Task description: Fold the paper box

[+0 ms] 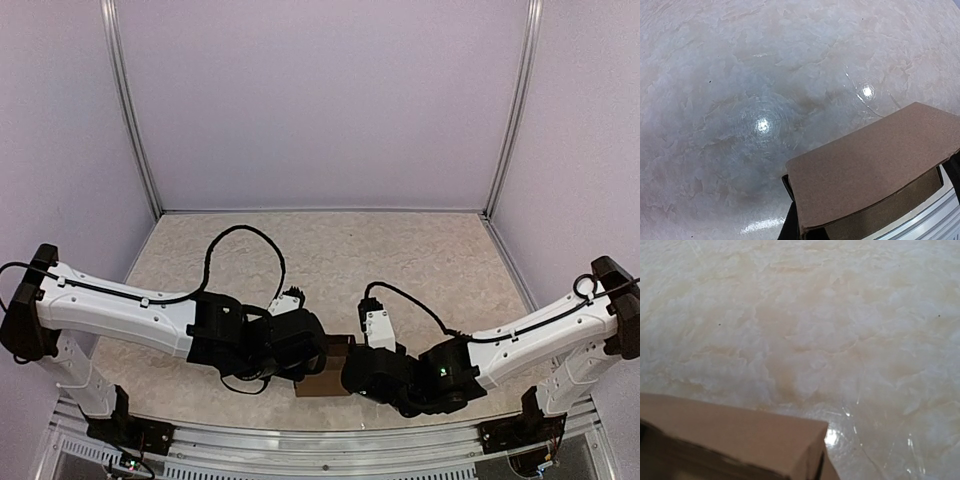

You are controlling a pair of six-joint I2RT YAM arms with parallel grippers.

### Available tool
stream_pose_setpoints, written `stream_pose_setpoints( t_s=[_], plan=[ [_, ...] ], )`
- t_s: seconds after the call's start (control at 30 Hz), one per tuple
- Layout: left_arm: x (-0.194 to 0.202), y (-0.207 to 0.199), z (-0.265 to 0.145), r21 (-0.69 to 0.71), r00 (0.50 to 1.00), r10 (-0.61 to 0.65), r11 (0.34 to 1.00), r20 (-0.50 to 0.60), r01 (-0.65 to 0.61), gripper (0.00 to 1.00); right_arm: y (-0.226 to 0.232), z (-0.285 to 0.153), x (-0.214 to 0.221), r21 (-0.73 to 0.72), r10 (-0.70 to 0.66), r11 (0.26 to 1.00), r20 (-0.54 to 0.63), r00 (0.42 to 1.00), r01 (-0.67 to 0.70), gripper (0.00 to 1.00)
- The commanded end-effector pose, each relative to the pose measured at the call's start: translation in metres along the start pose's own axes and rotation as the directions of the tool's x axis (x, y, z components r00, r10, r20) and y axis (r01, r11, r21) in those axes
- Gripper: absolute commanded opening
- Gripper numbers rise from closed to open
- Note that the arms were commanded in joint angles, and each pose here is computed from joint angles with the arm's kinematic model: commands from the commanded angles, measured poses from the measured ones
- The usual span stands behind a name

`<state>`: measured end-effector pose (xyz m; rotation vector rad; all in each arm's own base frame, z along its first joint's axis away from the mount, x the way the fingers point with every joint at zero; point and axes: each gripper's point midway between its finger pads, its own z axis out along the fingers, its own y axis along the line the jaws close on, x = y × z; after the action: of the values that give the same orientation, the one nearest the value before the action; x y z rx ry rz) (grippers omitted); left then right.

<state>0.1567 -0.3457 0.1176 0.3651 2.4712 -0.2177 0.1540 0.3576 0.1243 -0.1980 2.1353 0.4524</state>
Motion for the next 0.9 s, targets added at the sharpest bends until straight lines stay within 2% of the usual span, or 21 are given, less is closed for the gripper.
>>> stream_pose_setpoints(
  t_s=[0.0,0.37,0.6,0.77,0.87],
  plan=[
    [0.009,-0.038,-0.002,0.136,0.999,-0.019,0.991,-0.029,0.022,0.00,-0.007,0.003,0.065,-0.025,-0.113,0.994,-0.212,0.971,0.111,0.00],
    [0.015,-0.038,0.002,0.139,0.999,-0.023,0.990,-0.041,0.029,0.00,0.001,-0.005,0.056,-0.066,-0.110,0.993,-0.205,0.973,0.099,0.02],
    [0.013,-0.035,0.001,0.121,0.999,-0.023,0.992,-0.036,0.027,0.00,0.008,-0.016,0.035,-0.102,-0.089,0.992,-0.168,0.982,0.072,0.16],
    [0.012,-0.035,0.002,0.117,0.999,-0.019,0.993,-0.037,0.023,0.00,0.013,-0.027,0.015,-0.136,-0.066,0.990,-0.131,0.989,0.049,0.34],
    [0.012,-0.035,0.003,0.114,0.999,-0.016,0.993,-0.037,0.021,0.00,0.015,-0.035,0.001,-0.152,-0.064,0.987,-0.106,0.992,0.048,0.40]
  ],
)
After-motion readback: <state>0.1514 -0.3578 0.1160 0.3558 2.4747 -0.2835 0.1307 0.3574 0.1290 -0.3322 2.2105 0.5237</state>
